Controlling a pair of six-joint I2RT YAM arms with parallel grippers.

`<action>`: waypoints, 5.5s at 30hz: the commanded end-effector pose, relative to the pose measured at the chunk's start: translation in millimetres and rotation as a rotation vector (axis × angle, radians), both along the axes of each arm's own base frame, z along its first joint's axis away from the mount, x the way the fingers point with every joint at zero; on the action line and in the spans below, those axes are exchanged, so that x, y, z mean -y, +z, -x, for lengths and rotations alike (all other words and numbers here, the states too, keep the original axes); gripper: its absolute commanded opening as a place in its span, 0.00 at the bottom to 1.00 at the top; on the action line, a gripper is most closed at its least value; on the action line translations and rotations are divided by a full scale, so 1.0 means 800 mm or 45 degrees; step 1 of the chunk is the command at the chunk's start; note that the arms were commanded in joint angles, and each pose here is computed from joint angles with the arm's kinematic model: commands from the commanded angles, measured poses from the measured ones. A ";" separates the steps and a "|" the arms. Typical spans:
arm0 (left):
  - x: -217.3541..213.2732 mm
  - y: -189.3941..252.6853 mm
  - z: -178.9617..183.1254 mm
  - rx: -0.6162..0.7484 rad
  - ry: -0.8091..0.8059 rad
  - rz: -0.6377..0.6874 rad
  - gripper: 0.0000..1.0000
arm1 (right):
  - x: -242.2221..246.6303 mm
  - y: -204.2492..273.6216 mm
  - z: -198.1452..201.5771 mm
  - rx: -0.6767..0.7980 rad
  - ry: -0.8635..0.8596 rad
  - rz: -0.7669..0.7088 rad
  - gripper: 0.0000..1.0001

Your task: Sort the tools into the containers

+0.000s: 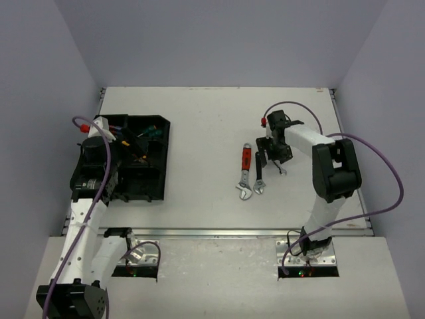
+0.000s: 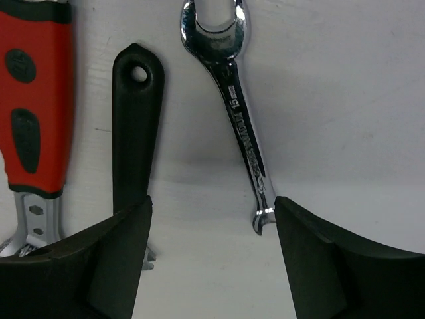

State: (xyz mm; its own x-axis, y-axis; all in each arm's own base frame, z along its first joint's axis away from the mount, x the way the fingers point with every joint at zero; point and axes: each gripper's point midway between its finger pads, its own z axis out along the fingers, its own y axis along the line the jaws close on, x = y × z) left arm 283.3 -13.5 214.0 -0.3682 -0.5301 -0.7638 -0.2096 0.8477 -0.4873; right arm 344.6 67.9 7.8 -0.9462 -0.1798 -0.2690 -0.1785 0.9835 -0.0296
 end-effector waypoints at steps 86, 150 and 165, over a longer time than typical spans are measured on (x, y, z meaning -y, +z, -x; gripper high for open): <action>0.299 0.024 -0.011 0.129 -0.702 0.732 0.02 | -0.354 0.281 0.111 0.588 0.601 -0.890 0.00; -0.026 0.018 -0.015 0.068 0.163 0.158 1.00 | -0.132 0.122 0.051 0.546 -0.214 -0.165 0.99; 0.049 0.000 0.009 0.062 -0.258 -0.001 1.00 | -0.083 0.032 0.028 0.160 -0.114 -0.068 0.56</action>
